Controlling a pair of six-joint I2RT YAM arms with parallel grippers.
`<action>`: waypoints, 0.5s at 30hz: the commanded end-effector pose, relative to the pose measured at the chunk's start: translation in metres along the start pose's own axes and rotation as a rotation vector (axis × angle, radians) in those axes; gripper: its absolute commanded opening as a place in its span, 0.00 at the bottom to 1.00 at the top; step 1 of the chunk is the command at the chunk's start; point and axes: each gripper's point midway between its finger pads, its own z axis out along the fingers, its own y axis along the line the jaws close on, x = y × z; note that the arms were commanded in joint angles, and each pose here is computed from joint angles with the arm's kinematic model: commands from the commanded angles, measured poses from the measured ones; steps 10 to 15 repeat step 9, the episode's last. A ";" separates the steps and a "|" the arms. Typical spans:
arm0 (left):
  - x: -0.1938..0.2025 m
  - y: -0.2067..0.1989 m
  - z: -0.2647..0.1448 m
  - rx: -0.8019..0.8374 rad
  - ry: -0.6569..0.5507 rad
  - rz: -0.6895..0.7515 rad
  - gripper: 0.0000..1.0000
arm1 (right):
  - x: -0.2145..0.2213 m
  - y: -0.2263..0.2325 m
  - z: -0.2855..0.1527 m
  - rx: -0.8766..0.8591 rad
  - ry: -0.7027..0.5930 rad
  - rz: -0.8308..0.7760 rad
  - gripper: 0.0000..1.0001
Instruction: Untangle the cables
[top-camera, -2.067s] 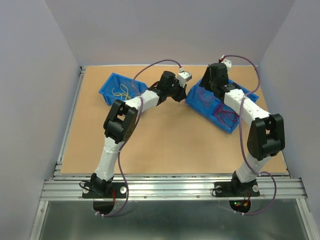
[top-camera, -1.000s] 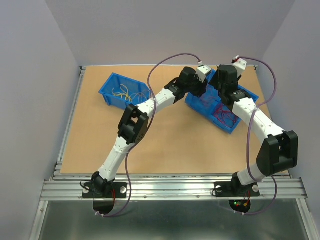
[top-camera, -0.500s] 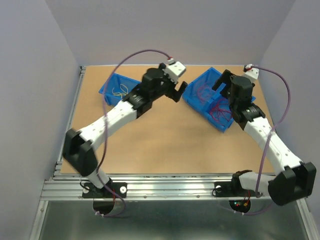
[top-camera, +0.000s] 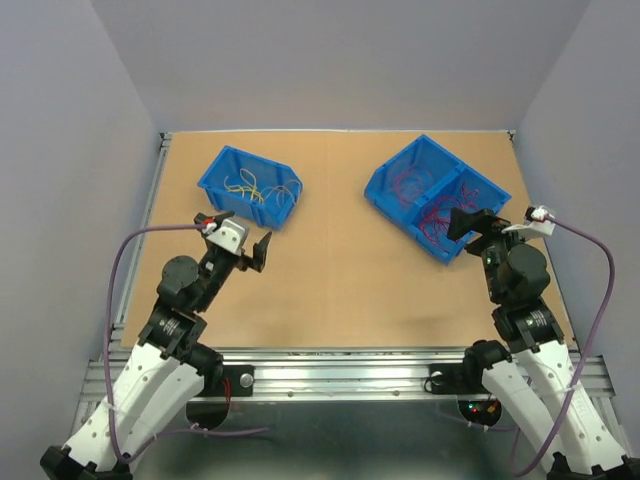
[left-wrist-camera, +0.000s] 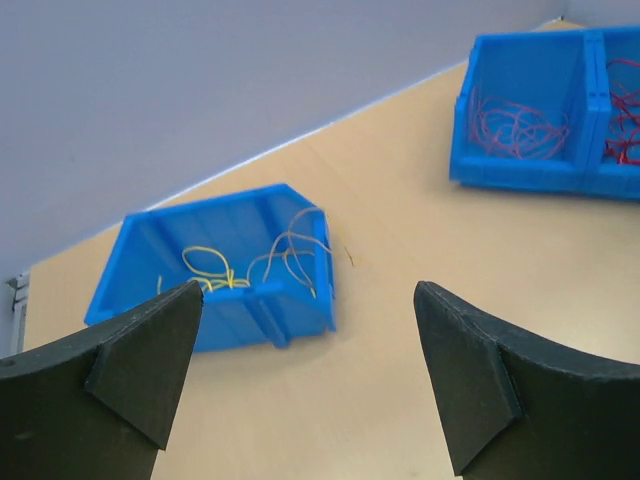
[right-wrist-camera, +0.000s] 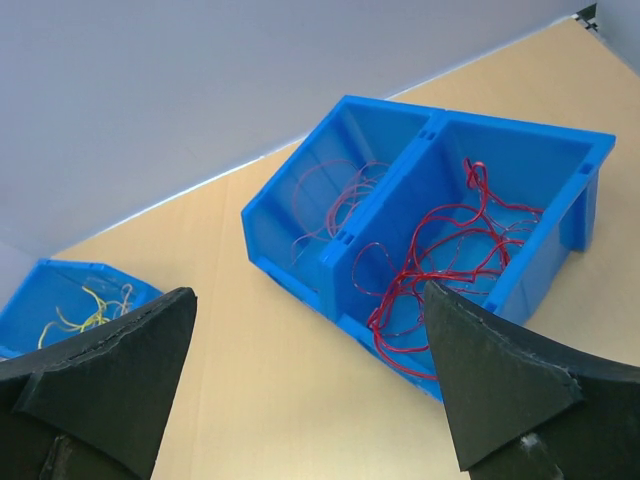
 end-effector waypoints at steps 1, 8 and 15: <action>-0.013 0.001 -0.023 -0.009 -0.115 0.028 0.99 | -0.001 0.008 -0.002 -0.059 -0.032 0.024 1.00; 0.009 0.002 -0.018 -0.027 -0.089 0.046 0.99 | -0.001 0.003 -0.002 -0.035 -0.041 0.026 1.00; 0.013 0.003 -0.016 -0.030 -0.075 0.047 0.99 | -0.001 0.001 -0.001 -0.026 -0.042 0.024 1.00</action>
